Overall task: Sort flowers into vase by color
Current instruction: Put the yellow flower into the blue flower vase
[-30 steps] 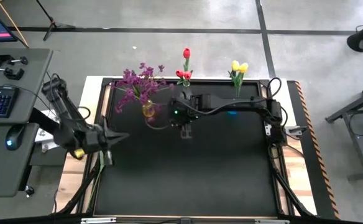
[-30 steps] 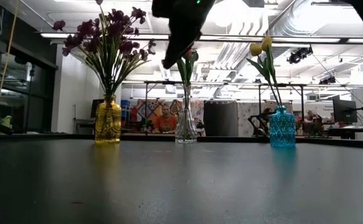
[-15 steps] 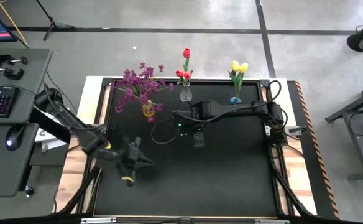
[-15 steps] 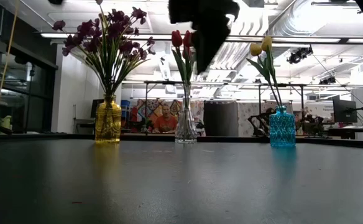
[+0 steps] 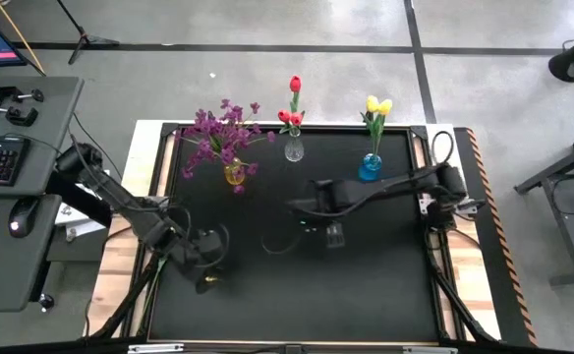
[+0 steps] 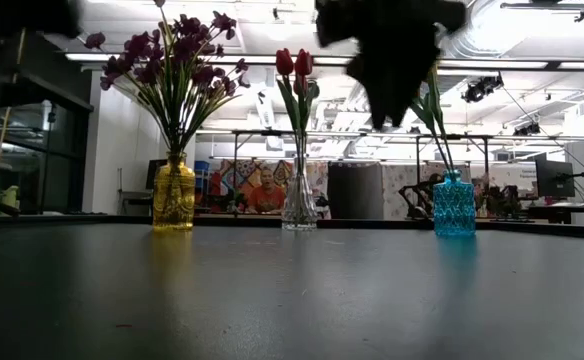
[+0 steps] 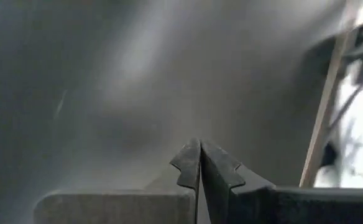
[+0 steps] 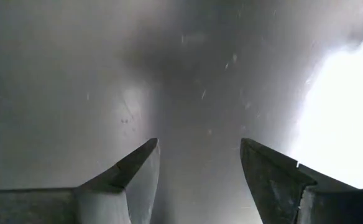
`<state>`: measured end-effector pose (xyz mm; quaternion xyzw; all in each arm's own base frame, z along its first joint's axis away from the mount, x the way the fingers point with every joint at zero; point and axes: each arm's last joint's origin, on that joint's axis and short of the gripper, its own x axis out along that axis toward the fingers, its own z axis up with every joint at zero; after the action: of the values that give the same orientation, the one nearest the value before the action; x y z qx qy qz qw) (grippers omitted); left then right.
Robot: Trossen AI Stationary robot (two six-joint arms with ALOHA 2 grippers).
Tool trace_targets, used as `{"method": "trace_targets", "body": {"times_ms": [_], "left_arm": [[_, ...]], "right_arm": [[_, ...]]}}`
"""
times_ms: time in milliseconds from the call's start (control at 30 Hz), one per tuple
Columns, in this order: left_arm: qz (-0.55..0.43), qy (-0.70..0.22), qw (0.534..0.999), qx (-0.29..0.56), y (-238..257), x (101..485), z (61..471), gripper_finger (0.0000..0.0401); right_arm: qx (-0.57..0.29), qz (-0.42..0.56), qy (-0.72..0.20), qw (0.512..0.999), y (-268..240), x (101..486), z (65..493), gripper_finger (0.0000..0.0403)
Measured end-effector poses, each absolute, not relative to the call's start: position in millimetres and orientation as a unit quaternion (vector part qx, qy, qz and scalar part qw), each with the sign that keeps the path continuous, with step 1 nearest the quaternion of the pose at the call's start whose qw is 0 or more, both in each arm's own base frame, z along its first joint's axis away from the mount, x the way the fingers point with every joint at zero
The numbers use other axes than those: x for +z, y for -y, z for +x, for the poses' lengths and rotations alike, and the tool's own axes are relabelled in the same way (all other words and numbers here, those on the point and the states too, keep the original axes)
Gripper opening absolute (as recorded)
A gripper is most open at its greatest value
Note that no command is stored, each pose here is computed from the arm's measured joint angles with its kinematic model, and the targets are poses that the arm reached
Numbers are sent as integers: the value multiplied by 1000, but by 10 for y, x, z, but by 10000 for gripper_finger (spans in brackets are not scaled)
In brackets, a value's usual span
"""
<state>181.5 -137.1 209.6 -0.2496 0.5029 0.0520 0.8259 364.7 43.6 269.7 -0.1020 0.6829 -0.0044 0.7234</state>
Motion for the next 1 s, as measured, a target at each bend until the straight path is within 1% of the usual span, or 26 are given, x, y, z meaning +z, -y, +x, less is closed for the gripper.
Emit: {"method": "trace_targets", "body": {"times_ms": [100, 233, 300, 400, 500, 600, 733, 800, 867, 1000], "left_arm": [[-261, -555, 783, 100, 1376, 2049, 1633, 0], [-254, -613, 731, 160, 1344, 2003, 1438, 3], [-248, -627, 714, 187, 1321, 1991, 1377, 13], [-237, -643, 695, 217, 1280, 1981, 1321, 39], [-232, -644, 687, 243, 1248, 1979, 1289, 73], [-216, -651, 668, 289, 1201, 1960, 1243, 108], [-196, -659, 644, 335, 1196, 1899, 1225, 145], [-192, -668, 633, 341, 1229, 1850, 1235, 158], [-189, -687, 613, 342, 1275, 1788, 1246, 166], [-169, -721, 573, 352, 1367, 1663, 1226, 172]], "right_arm": [[-24, -86, -669, 738, -435, 2521, 3364, 213], [-63, -29, -623, 779, -411, 2334, 2973, 213], [-76, -2, -596, 799, -409, 2268, 2811, 213], [-84, 35, -548, 832, -413, 2205, 2657, 213], [-83, 55, -508, 855, -405, 2139, 2576, 213], [-83, 63, -475, 874, -395, 2075, 2548, 213], [-86, 61, -460, 882, -388, 1984, 2543, 213], [-85, 62, -456, 884, -388, 1946, 2541, 213], [-86, 61, -460, 882, -385, 1910, 2522, 213], [-86, 60, -462, 881, -383, 1892, 2512, 213]]}}
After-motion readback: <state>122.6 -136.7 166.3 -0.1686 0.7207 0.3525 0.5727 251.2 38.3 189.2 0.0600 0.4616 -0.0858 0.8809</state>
